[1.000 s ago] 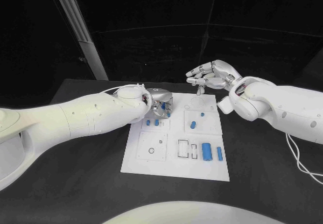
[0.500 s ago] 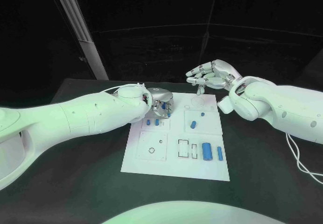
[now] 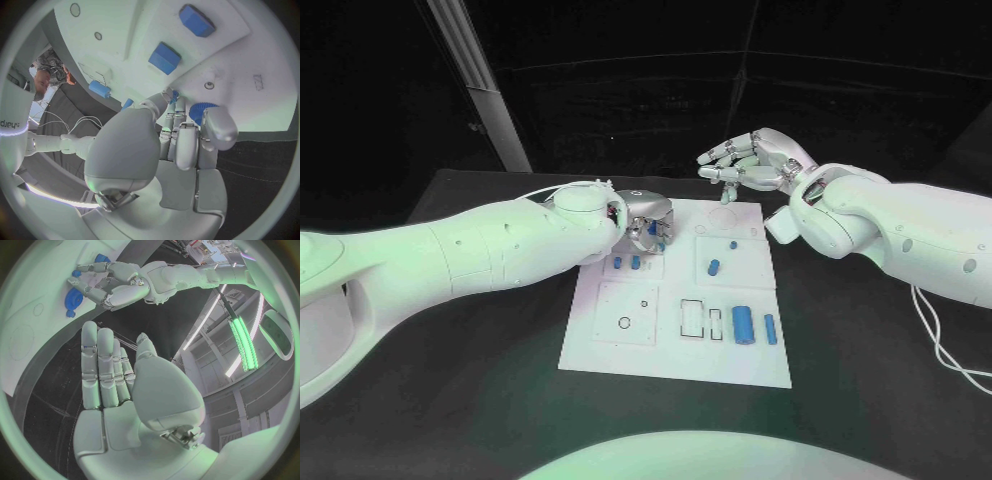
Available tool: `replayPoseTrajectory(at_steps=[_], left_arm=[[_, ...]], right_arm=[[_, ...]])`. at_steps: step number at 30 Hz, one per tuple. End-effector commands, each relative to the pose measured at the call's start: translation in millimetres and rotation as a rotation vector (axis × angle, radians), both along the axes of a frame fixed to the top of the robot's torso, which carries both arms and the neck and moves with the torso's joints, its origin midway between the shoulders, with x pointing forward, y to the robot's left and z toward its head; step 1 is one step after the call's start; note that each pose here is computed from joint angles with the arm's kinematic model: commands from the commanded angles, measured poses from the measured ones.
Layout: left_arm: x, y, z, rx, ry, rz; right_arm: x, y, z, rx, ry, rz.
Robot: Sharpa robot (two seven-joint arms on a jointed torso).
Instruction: Assemble the parts on the task board
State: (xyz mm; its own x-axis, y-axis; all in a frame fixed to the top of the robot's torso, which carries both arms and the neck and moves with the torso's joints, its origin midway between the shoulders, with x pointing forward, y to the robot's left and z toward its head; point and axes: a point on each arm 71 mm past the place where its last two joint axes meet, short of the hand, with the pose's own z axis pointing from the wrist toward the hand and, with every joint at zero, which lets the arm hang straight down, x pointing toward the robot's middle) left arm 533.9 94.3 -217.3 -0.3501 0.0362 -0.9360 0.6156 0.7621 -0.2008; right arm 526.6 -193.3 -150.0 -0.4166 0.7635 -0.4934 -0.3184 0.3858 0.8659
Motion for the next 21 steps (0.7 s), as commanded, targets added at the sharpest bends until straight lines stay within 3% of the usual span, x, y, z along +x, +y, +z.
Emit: replayPoseTrajectory(at_steps=[1, 12, 21], left_arm=[[-1.0, 0.0, -3.2, 0.021, 0.018, -0.006], [0.7, 2.9, -3.4, 0.027, 0.016, 0.013], [0.4, 5.7, 0.9, -0.016, -0.027, 0.007]], right_arm=[[-0.1, 1.2, 1.4, 0.006, -0.003, 0.01], [0.0, 1.2, 1.4, 0.006, -0.002, 0.01], [0.0, 1.9, 1.4, 0.007, -0.004, 0.012]])
